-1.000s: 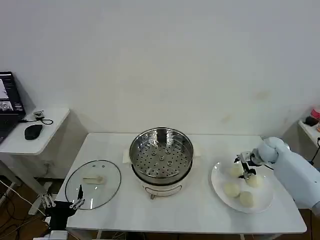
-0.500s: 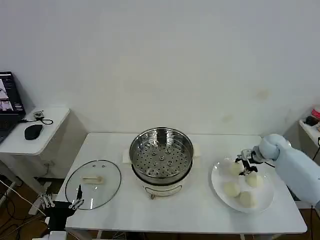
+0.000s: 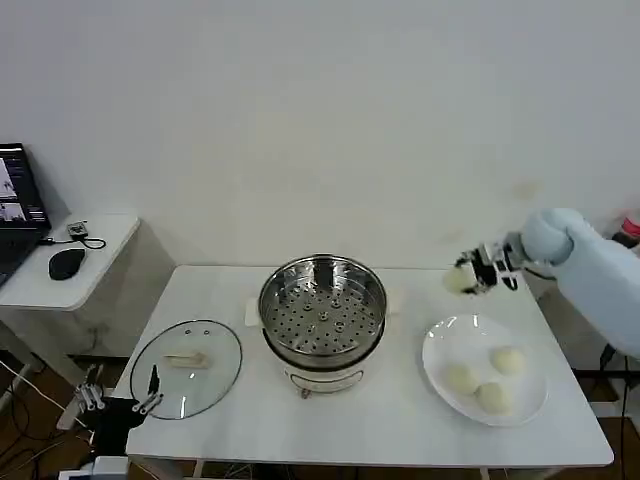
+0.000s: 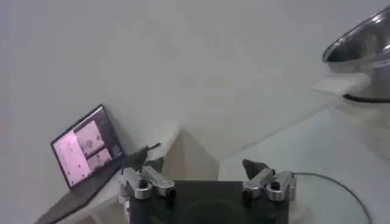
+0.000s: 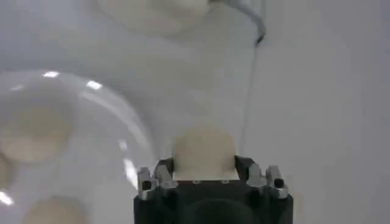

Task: Take steamed baozi put them in steamer then cover it.

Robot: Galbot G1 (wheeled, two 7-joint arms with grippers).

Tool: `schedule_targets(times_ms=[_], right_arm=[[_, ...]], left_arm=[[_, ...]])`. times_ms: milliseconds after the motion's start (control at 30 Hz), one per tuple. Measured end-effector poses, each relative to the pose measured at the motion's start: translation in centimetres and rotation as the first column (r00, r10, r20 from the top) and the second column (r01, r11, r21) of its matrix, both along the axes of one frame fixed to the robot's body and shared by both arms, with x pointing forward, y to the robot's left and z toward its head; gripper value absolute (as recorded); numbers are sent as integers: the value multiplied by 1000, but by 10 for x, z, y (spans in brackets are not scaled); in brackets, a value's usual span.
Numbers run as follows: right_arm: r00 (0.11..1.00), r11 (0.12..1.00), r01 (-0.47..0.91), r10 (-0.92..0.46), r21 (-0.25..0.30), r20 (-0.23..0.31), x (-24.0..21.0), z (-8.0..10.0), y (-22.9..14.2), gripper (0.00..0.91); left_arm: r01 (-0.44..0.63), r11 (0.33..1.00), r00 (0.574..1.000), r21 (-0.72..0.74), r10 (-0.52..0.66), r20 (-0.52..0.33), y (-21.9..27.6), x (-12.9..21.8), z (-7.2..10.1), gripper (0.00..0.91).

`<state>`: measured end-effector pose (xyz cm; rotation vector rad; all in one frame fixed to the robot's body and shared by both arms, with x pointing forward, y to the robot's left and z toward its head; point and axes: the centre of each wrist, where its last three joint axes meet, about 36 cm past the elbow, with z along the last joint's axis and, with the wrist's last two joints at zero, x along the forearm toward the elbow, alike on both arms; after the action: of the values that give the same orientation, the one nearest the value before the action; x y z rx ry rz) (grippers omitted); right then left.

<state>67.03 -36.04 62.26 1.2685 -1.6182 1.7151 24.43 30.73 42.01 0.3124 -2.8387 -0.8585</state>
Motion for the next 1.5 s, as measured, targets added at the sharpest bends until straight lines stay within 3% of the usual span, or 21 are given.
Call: schedule_targets(times_ms=[267, 500, 633, 833, 1500], right_arm=[[984, 986, -162, 160, 23, 82, 28, 57, 93, 675], [938, 942, -336, 335, 1, 90, 33, 68, 188, 675], [901, 903, -428, 429, -31, 68, 29, 59, 231, 675], [854, 854, -515, 519, -78, 30, 26, 40, 261, 675], [713, 692, -691, 700, -211, -37, 26, -29, 284, 675]], left_arm=[[-10, 1000, 1000, 3, 10, -6, 5, -4, 2, 907], [-18, 1000, 1000, 7, 18, 3, 6, -6, 6, 907], [-21, 1000, 1000, 7, 21, 3, 6, -6, 6, 907], [-26, 1000, 1000, 3, 26, 6, 5, -6, 6, 907], [-26, 1000, 1000, 2, 26, 3, 3, -7, 5, 907]])
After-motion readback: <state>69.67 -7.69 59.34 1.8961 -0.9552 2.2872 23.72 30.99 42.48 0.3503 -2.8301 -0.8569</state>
